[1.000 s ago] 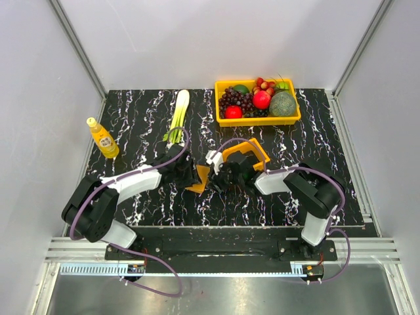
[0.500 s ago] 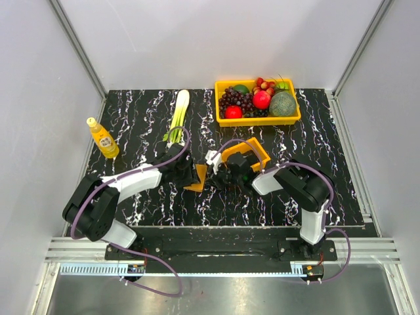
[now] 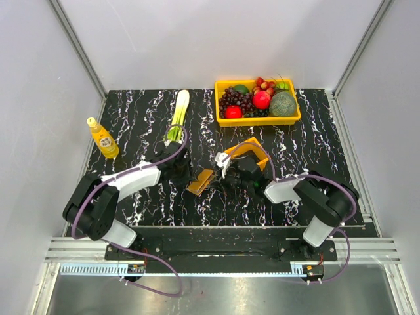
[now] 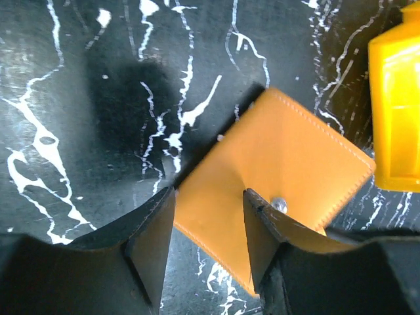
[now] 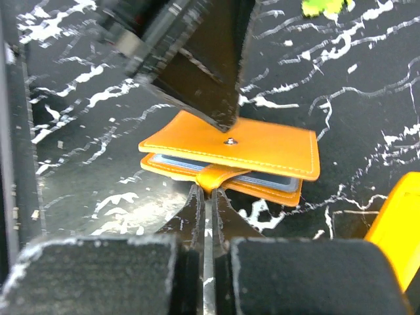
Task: Put the credit cards into the card holder
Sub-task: Close the card holder at the center of the board.
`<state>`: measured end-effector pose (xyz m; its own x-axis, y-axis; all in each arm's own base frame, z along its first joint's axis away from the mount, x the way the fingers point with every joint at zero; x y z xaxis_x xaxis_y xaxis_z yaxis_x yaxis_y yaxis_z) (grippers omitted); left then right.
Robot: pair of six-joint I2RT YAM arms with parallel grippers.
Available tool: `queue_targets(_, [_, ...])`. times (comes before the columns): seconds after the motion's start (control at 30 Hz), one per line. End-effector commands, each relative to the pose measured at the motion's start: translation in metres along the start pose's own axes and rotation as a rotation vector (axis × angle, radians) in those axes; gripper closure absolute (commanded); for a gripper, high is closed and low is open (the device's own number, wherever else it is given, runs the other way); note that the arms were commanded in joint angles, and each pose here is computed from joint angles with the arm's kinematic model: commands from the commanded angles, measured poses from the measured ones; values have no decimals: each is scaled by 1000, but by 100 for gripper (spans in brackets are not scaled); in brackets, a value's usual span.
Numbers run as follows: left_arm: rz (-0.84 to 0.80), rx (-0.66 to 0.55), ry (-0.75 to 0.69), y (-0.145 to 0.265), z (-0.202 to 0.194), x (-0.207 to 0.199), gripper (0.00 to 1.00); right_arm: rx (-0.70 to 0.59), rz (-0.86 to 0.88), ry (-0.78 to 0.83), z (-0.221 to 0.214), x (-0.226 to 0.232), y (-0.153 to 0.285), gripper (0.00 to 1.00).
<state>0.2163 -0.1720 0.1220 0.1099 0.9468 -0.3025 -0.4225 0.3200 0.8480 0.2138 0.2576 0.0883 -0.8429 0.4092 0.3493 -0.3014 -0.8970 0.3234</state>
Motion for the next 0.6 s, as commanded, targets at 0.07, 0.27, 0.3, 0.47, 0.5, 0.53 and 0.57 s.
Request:
queue_targets(0.07, [88,22,-16,-9,1,10,50,-77,134,9,25,37,9,100])
queue_targets(0.27, [95,48,-17,-16,-3,11,52,-192,149,-23,31,45,18,100])
queue_targets(0.3, [74,61,-19,-17,-4,10,53,-186,142,-24,30,43,17,100])
queue_targets(0.47, [-1,45,-35,-15,-5,6,55,-203,125,-41,28,40,10,100])
queue_targets(0.5, [-29,35,-35,-14,-5,4,55,-218,114,-42,27,40,11,99])
queue_targets(0.53, [-68,23,-34,-12,-3,1,57,-237,100,-40,26,39,11,98])
queue_targets(0.57, [-105,12,-40,-8,-1,-3,58,-244,90,-42,24,37,11,97])
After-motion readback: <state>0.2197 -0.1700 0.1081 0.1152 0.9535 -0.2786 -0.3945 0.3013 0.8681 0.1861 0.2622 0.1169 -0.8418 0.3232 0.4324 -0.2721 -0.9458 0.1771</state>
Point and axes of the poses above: each gripper's point midway between its finger pads, its own y axis back along the fingers, its own x axis along the line the jaws close on, z = x × y, the point moved 10 cm from there along y, back along the fingers, and after that the axes turned 13 degrees about -y, right-handed, at the moved point
